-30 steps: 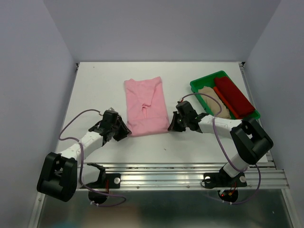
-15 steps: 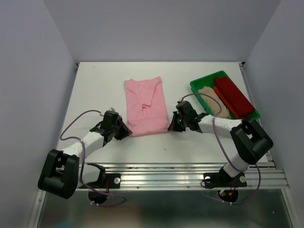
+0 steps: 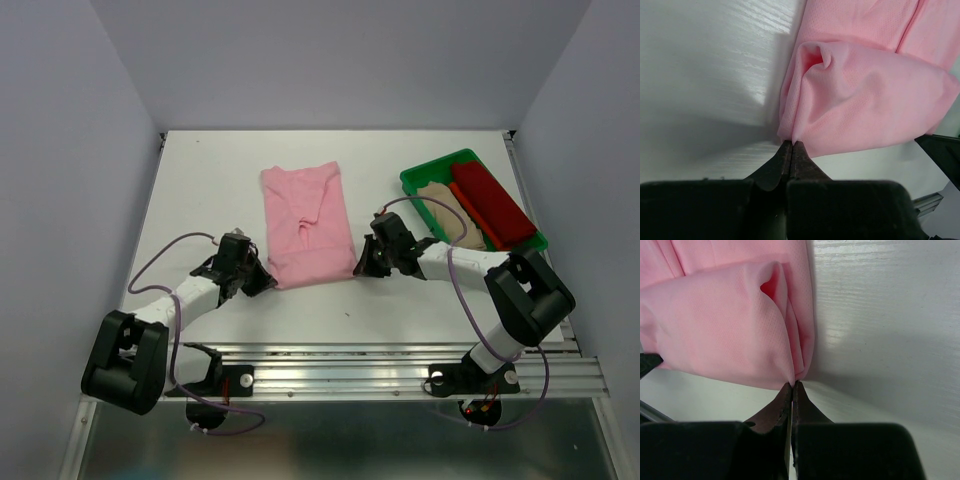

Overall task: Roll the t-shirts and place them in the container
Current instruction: Roll the T-shirt to the center of the board.

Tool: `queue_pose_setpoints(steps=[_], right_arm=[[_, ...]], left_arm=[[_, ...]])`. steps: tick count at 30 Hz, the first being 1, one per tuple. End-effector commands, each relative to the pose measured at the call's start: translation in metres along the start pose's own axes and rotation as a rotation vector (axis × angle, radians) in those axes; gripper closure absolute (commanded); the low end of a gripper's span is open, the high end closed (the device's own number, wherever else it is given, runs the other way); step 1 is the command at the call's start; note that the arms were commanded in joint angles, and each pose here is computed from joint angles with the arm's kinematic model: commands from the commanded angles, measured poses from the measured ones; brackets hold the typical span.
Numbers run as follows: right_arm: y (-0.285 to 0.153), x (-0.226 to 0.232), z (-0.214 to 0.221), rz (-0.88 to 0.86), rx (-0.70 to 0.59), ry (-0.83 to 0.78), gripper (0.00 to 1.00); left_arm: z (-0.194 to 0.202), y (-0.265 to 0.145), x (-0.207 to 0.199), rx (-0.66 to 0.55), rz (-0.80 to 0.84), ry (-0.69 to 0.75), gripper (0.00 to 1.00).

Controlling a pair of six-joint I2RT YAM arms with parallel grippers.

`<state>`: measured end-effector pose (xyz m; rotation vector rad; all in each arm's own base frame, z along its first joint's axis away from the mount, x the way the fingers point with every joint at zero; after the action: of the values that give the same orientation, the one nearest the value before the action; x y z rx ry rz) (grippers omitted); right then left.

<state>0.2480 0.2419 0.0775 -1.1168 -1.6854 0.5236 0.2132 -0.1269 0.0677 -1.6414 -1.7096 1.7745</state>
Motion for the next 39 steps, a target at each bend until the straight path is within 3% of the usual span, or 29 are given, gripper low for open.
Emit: queue_pose_setpoints(steps=[1,23,24,25,30,39], right_arm=[[-0.008,0.009,-0.009,-0.025,-0.053,-0.005,0.99],[-0.020,0.024,-0.030,-0.030,-0.113,-0.039,0.99],[-0.019,0.023,-0.028,-0.028,-0.104,-0.036,0.99],[-0.018,0.021,-0.027,-0.024,-0.102,-0.034,0.99],[-0.016,0.019,-0.024,-0.018,-0.093,-0.029,0.99],[-0.015,0.020,-0.024,-0.021,-0.085,-0.034,0.99]], left_arm=[[-0.011,-0.012,-0.017,-0.032,0.045,0.017,1.00],[-0.025,-0.017,-0.028,-0.021,0.020,0.049,1.00],[-0.024,-0.016,-0.027,-0.015,0.015,0.056,0.94],[-0.023,-0.015,-0.024,-0.010,0.009,0.056,0.79],[-0.017,-0.015,-0.014,-0.017,-0.006,0.045,0.46],[-0.013,-0.016,-0.005,-0.069,0.004,-0.014,0.47]])
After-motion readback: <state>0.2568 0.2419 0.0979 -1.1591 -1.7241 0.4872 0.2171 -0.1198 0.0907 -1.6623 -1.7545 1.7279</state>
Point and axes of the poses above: each gripper's point midway between its finger pads, its own y axis out along the fingers, its own x axis along the line the jaws close on, z = x × y, the point moved 5 cm from there along -y, back along the fingers, and after that the axes turned 2 degrees about -y, right-handed, at the moved point
